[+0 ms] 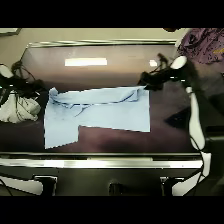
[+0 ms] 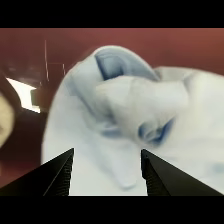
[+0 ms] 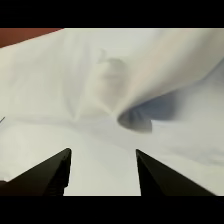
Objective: Fold the clothes and pants, and hang the long-sleeved shirts on hangers.
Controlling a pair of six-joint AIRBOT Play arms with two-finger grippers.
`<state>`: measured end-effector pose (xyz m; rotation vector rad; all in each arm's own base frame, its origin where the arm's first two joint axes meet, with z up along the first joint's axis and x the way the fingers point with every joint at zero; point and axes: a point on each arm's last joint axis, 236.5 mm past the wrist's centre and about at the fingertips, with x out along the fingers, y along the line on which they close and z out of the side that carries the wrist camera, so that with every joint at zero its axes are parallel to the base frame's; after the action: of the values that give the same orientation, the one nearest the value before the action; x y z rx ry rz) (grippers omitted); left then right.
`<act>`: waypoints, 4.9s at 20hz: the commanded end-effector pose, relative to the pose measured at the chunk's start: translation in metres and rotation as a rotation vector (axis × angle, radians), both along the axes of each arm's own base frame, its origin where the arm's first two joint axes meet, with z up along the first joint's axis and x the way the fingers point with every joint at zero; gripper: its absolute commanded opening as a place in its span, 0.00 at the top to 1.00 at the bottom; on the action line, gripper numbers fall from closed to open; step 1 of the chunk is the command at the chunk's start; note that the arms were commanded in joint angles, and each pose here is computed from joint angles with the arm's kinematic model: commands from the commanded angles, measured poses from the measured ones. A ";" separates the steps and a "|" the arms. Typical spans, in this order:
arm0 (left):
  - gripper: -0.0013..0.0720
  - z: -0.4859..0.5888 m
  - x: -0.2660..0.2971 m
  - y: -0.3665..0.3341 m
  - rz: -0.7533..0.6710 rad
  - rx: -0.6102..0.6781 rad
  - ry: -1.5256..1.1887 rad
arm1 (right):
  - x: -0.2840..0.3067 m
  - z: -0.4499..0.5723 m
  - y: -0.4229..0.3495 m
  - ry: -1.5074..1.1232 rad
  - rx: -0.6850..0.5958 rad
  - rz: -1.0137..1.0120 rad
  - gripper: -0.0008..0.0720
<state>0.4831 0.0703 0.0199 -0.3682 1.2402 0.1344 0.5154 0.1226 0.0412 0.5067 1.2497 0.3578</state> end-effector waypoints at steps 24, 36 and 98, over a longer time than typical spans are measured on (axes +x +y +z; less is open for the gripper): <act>0.32 0.006 -0.061 0.048 0.077 -0.104 -0.005 | -0.198 -0.145 -0.043 0.278 0.286 -0.025 0.31; 0.28 -0.004 -0.073 0.060 0.085 -0.116 0.026 | -0.199 -0.149 -0.019 0.287 0.197 0.011 0.94; 0.96 0.416 -0.197 -0.031 0.110 0.213 -0.914 | -0.203 0.400 -0.140 -0.898 -0.466 -0.341 0.94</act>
<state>0.2638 0.0451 0.4704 -0.2451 0.1587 0.1893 0.2865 -0.0082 0.4821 0.0699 0.1878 0.0009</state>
